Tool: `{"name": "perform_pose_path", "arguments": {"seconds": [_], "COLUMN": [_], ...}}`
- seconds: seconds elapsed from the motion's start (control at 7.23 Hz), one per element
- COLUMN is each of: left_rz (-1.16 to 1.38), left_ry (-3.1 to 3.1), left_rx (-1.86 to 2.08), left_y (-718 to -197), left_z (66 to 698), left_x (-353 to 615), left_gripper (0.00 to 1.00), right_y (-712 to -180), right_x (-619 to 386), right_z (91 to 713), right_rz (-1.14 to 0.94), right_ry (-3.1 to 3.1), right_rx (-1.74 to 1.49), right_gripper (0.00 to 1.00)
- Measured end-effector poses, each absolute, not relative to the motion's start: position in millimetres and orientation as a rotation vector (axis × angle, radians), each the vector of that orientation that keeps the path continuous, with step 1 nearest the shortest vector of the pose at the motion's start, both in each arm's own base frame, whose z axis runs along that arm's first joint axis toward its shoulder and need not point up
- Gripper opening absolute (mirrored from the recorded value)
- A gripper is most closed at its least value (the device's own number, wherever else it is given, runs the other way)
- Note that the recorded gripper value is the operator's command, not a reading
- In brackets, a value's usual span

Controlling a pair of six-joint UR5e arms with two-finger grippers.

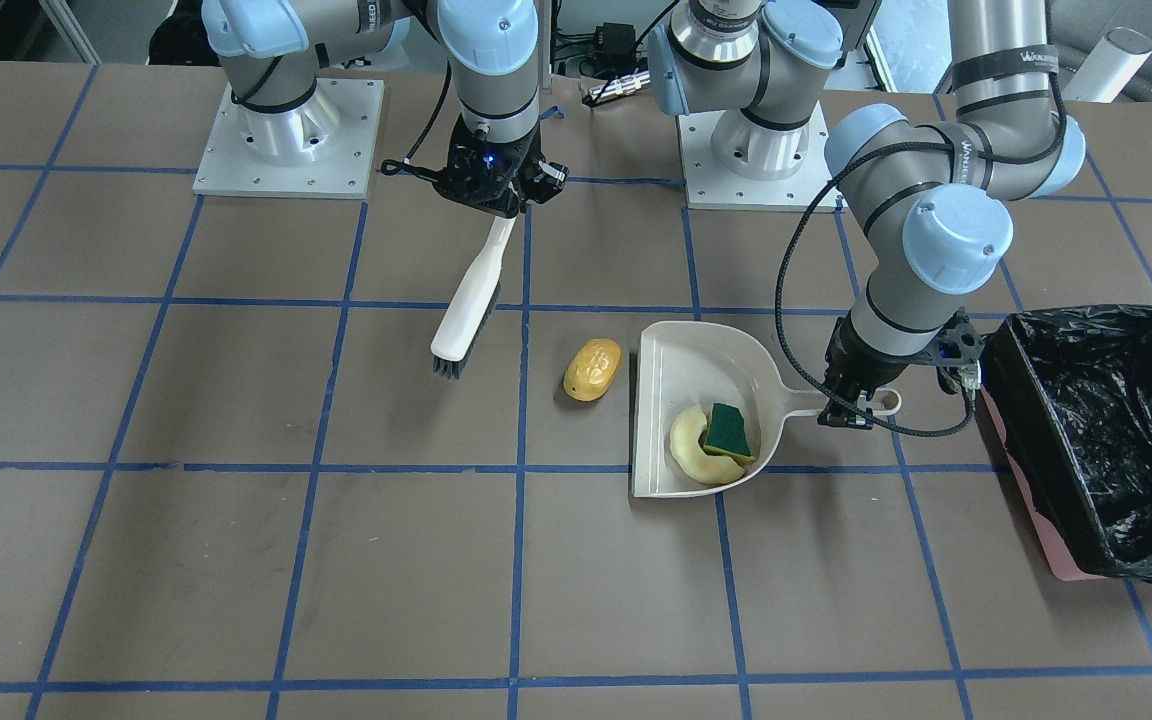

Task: Sweep and dump trash into bin
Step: 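Sweep the yellow potato into the dustpan with the right-held brush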

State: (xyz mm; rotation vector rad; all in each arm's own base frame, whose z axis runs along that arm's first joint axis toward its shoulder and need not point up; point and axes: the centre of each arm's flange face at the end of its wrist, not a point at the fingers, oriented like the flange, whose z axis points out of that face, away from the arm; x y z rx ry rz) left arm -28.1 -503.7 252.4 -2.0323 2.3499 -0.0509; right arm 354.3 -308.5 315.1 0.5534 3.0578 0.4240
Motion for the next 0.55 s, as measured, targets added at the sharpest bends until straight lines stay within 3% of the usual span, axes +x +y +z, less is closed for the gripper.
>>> {"name": "perform_pose_path", "arguments": {"seconds": [0.55], "left_rz": [-0.075], "left_ry": [2.350], "left_rx": [-2.041], "left_y": [-483.6], "left_z": [239.7], "left_x": [-31.1], "left_gripper": [0.00], "right_y": [-292.4], "right_x": [402.5], "right_z": [272.6], "right_rz": [0.482], "right_ry": [3.015], "right_rx": [0.748], "right_gripper": [0.00]}}
